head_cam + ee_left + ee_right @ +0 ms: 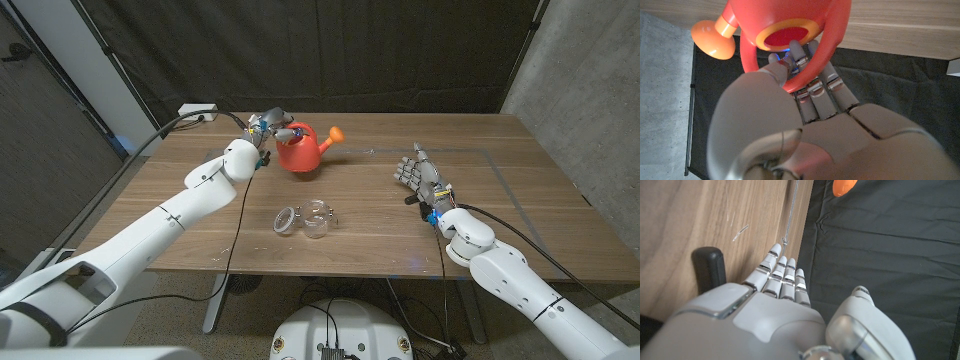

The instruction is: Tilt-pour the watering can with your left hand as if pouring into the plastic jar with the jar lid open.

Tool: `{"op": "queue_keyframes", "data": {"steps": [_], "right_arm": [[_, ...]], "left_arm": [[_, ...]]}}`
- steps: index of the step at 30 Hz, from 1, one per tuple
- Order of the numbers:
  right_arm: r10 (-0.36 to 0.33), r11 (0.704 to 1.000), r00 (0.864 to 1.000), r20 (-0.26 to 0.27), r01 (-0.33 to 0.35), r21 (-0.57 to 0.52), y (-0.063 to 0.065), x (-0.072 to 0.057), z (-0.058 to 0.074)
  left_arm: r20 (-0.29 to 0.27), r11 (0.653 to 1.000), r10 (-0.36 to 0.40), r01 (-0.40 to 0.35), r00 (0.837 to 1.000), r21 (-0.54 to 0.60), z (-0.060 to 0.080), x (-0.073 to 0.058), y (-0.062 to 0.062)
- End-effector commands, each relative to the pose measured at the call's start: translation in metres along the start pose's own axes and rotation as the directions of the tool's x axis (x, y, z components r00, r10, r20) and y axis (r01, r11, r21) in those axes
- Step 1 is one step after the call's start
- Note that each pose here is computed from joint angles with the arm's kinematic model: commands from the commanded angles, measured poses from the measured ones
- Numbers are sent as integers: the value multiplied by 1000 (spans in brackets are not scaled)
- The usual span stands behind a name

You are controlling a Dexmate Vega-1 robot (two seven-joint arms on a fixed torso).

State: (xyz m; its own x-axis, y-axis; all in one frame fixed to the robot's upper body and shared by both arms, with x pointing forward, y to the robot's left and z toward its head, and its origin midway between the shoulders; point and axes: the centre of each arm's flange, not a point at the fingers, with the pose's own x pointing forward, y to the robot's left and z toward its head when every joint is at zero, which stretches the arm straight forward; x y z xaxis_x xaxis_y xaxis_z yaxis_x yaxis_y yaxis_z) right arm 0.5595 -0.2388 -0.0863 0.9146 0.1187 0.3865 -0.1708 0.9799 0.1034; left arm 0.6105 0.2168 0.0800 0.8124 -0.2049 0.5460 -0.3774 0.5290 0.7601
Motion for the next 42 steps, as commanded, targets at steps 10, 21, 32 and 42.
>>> {"op": "queue_keyframes", "data": {"steps": [10,21,32,42], "right_arm": [[-19,1000,1000,5,19,1,0,-9,-3],[-25,1000,1000,1,25,5,0,-10,-5],[-19,1000,1000,-2,19,10,2,-8,-9],[-32,999,999,18,32,13,2,-13,-8]], "left_arm": [[32,993,-109,110,994,-43,-4,25,-44],[56,986,-168,168,984,2,1,29,-43],[70,974,-228,228,971,2,-1,28,-41],[96,966,-258,259,961,2,3,26,-41]]}}
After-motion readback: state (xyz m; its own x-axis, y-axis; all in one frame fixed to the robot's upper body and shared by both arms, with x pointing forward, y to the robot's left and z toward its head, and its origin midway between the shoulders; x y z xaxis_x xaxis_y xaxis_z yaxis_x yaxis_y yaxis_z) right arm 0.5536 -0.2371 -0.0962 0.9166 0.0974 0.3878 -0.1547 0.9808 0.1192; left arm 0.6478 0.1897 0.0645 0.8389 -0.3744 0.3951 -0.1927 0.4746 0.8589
